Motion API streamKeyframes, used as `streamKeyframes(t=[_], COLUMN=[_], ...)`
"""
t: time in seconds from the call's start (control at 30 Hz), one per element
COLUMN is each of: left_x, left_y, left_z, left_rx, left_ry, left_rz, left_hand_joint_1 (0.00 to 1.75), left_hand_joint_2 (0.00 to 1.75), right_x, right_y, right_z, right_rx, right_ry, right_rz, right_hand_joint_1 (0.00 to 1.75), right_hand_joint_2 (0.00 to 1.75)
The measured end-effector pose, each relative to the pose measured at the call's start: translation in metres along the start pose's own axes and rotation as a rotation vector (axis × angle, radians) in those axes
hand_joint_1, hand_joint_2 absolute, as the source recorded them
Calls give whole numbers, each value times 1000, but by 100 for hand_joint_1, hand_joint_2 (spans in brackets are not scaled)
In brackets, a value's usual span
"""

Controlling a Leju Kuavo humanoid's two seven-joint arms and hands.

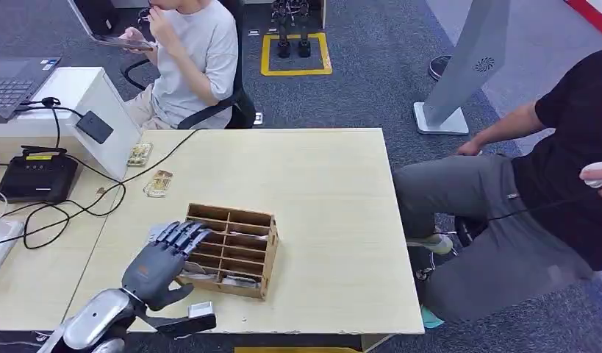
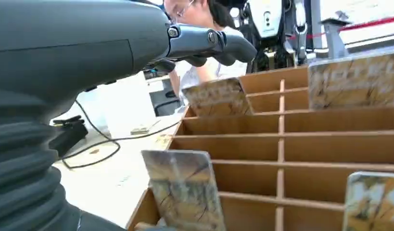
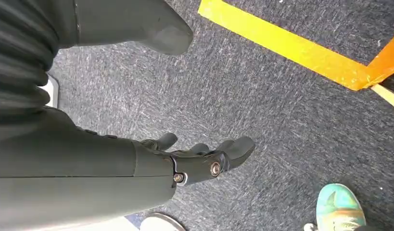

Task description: Pass the card to the sensor for recognition and then transmit it.

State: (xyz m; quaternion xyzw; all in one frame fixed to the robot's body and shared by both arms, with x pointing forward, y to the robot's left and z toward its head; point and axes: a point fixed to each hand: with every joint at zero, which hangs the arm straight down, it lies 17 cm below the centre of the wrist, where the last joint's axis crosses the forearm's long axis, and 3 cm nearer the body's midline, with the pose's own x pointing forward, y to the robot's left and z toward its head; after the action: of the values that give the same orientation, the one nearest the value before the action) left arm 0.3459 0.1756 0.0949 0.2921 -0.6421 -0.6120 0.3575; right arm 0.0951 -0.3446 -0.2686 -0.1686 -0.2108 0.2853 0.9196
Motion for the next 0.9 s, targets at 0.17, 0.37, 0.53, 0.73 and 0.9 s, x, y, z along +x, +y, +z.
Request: streamKeyframes(t=[0.17,0.37,0.53,0.73,0.9], left_x=[6,13,14,6,-18], left_y=[7,24,32,36,35], left_z=[-4,-5,-5,-2,7], left_rx=[26,68,84,86,65], left_ry=[-5,-23,-29,-8,42], left_rz=[13,6,2,-54,-175], left_hand_joint_1=[0,0,0,0,0], left_hand_joint_2=[175,175,175,175,175], right_x=[0,0,-1,-1,-1], right_y=[0,0,0,0,0], right_z=[0,0,0,0,0], right_rx=[0,-1,-2,-2,-3], right_ry=[0,2,3,3,5], right_rz=[0,-3,-5,-7,-11], right_hand_joint_1=[0,0,0,0,0], right_hand_joint_2=[175,175,175,175,175])
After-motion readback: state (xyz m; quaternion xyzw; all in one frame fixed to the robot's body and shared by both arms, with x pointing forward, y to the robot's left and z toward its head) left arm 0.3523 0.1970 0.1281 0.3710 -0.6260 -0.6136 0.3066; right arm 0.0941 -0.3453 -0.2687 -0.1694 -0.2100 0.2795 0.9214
